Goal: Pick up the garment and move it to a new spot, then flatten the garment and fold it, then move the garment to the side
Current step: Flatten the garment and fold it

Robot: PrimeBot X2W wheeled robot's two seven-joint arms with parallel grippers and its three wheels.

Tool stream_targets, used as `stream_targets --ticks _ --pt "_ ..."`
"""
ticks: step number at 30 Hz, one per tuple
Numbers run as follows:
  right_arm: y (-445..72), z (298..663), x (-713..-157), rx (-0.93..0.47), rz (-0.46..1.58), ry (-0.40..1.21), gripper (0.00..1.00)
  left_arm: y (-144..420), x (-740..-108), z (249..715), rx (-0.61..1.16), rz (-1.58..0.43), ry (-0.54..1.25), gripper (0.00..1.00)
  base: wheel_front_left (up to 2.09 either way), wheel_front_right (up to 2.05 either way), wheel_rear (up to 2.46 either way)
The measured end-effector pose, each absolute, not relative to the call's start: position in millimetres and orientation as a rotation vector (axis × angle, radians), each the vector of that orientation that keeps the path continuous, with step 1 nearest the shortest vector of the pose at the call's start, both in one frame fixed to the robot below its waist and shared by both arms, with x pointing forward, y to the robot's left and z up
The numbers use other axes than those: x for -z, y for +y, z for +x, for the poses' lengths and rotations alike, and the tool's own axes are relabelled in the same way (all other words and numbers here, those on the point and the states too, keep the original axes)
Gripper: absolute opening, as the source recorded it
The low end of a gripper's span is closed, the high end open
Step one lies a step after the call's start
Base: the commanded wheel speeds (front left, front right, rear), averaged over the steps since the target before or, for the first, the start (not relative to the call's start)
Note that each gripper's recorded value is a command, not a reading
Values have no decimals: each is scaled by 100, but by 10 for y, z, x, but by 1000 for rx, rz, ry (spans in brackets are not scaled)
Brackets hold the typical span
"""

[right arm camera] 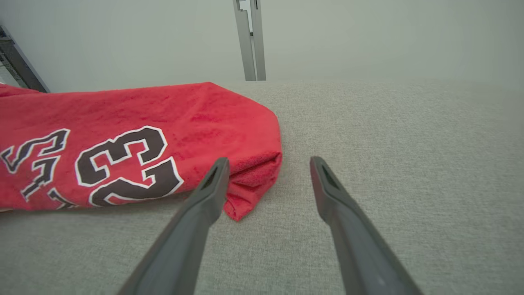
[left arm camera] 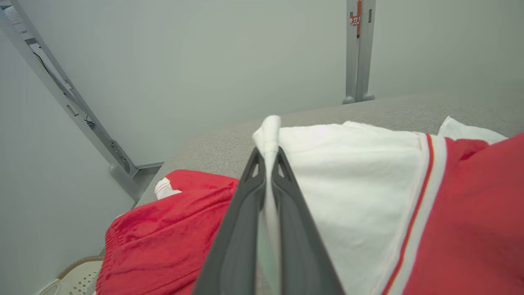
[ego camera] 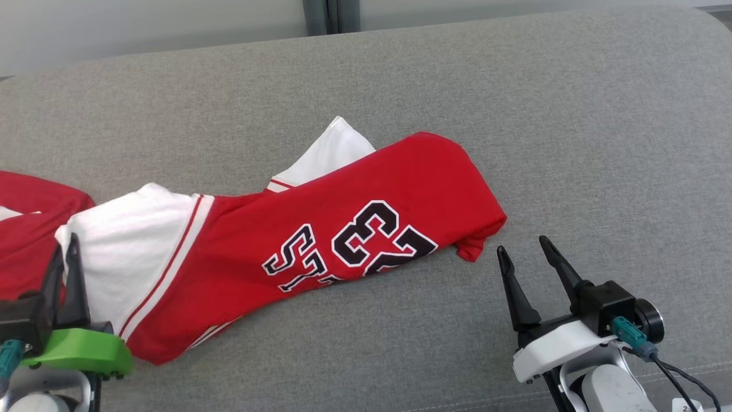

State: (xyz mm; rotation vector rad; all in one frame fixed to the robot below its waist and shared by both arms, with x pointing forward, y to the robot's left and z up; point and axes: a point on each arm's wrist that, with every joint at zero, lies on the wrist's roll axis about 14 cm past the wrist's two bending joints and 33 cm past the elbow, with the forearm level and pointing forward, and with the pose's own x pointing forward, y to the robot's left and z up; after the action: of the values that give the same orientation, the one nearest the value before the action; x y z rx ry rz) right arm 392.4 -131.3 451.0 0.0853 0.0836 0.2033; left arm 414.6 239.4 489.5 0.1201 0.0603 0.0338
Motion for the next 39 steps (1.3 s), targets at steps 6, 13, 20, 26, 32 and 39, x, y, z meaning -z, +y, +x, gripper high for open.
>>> stream_targets --ticks 6,13,20,26,32,39 --pt "-1305 4013 -4509 -208 72 80 100 2720 -4887 4009 -131 167 74 0 0 0 0" --pt "-1214 4153 -4509 -241 46 74 100 2999 -4899 3843 -211 210 90 0 0 0 0" --pt "-1013 4564 -4732 -325 62 5 100 3113 -4747 3713 -240 209 145 0 0 0 0" --pt "-711 5000 -4627 -494 -61 54 100 3123 -4629 3727 -238 196 165 0 0 0 0" --pt "-263 5294 -4339 -650 -157 225 100 3089 -4510 3729 -230 176 190 0 0 0 0" --pt "-47 5340 -3949 -711 -191 403 100 3074 -4396 3651 -237 164 218 0 0 0 0"
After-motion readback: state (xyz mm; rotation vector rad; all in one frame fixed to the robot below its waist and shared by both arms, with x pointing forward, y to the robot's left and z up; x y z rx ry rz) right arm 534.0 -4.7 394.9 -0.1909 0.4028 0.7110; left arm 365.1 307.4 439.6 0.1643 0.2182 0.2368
